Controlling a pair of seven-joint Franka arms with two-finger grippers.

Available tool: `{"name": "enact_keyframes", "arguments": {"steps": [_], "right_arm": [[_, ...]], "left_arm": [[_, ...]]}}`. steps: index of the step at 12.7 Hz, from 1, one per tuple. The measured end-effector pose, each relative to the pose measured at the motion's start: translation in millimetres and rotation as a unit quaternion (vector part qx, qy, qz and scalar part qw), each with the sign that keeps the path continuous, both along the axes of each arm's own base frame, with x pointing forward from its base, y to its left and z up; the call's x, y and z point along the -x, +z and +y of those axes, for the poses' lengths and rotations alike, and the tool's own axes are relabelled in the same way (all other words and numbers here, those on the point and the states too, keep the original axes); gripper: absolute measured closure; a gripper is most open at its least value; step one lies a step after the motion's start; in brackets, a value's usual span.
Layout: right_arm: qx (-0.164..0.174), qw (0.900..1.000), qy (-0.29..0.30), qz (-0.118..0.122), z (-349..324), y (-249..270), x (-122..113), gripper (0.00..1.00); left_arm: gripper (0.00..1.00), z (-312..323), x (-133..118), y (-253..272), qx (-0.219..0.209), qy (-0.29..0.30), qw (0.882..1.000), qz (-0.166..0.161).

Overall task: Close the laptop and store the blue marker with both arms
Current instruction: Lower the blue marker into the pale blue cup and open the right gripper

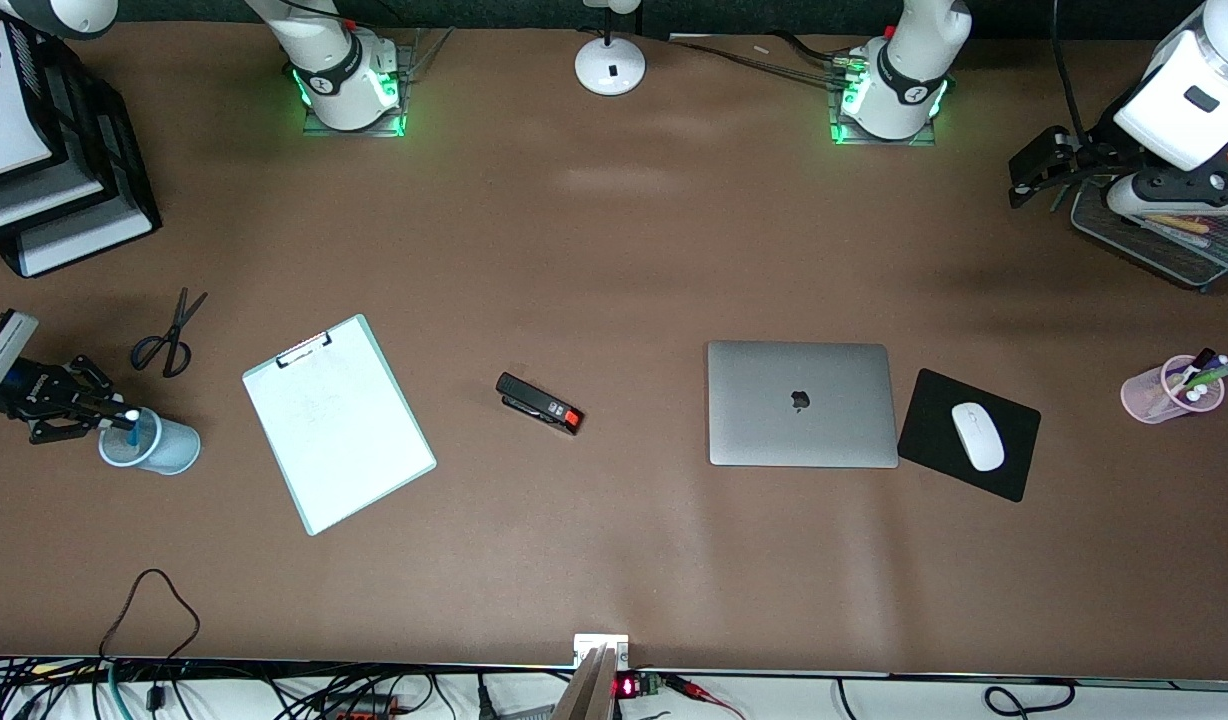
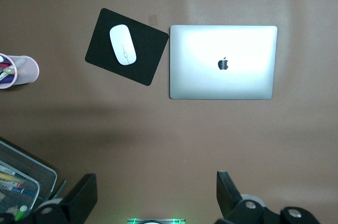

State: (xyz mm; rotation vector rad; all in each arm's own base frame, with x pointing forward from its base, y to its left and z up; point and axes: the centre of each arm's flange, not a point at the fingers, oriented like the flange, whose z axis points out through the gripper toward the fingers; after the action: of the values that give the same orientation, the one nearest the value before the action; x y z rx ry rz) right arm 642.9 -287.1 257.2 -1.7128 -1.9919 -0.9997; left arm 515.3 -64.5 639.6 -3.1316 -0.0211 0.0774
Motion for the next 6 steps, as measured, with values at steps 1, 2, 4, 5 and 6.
{"name": "enact_keyframes", "arguments": {"steps": [1, 2, 4, 5, 6], "right_arm": [[-0.001, 1.000, -0.002, 0.000, 0.4, -2.2, -0.6, 0.82], [-0.001, 1.000, -0.003, 0.001, 0.1, -5.3, -0.6, 0.82], [-0.001, 1.000, -0.005, 0.003, -0.8, -12.6, -1.6, 0.82], [-0.001, 1.000, -0.005, 0.003, -1.3, -15.4, -3.5, 0.82], [0.000, 1.000, -0.004, 0.002, -2.0, -16.9, -5.7, 0.82]], "left_arm": [[0.00, -0.2, -0.2, 0.2, 0.000, 0.000, 1.000, -0.001], [0.00, -1.0, -0.2, 0.4, 0.000, -0.001, 1.000, -0.002], [0.00, -3.3, 0.2, 0.8, 0.000, -0.003, 1.000, -0.003], [0.00, -3.8, 0.4, 1.1, 0.000, -0.003, 1.000, -0.003], [0.00, -4.2, 0.5, 1.2, 0.000, -0.004, 1.000, -0.003]]}}
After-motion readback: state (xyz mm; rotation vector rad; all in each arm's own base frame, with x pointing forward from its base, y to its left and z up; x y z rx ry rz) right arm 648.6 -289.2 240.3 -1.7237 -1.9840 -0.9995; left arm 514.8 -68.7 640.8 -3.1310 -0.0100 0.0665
